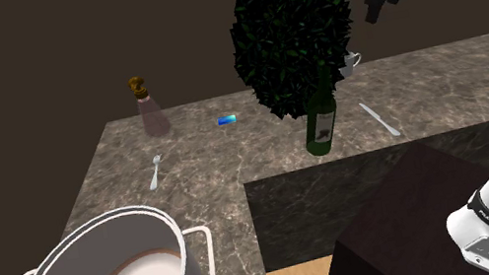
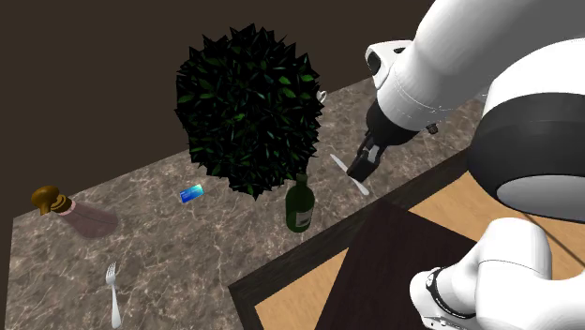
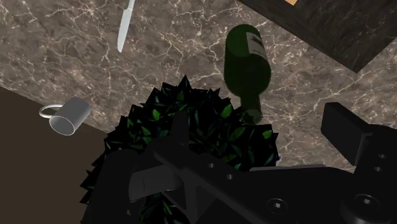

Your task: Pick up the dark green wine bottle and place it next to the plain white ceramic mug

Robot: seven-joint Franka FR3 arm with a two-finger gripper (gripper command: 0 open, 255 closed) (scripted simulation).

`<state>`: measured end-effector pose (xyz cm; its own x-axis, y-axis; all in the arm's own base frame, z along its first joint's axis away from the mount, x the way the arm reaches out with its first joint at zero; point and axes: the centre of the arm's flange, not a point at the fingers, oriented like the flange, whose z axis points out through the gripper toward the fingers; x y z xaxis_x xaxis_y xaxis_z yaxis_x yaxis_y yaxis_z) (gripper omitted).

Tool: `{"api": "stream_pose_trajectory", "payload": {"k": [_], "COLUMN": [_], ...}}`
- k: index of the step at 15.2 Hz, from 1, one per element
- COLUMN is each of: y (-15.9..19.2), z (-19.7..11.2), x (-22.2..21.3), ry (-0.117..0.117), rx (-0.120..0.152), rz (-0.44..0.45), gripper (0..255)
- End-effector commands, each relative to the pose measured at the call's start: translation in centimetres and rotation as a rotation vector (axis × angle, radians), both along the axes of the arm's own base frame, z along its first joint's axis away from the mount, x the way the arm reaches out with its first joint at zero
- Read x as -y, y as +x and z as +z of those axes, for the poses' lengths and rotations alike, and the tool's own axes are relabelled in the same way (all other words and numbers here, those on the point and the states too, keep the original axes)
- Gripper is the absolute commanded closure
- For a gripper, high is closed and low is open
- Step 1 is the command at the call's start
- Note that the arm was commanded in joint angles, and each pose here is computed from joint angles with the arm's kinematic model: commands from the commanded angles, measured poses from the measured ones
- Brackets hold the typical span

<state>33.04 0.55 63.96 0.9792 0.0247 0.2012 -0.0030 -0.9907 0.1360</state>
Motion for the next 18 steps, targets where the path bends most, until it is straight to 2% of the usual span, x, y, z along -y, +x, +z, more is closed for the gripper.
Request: {"api": "stream_pose_trajectory", "payload": {"k": [1,14,18], "y": [0.0,10.0,10.4], "z": [0.0,-13.8,-15.5], "x": [0.0,0.3,0.4], "ry": [0.0,0.058,0.059], "rx": [0.0,-0.023,-0.023], "rz": [0.0,0.236,0.239], "gripper": [0,0,0]}}
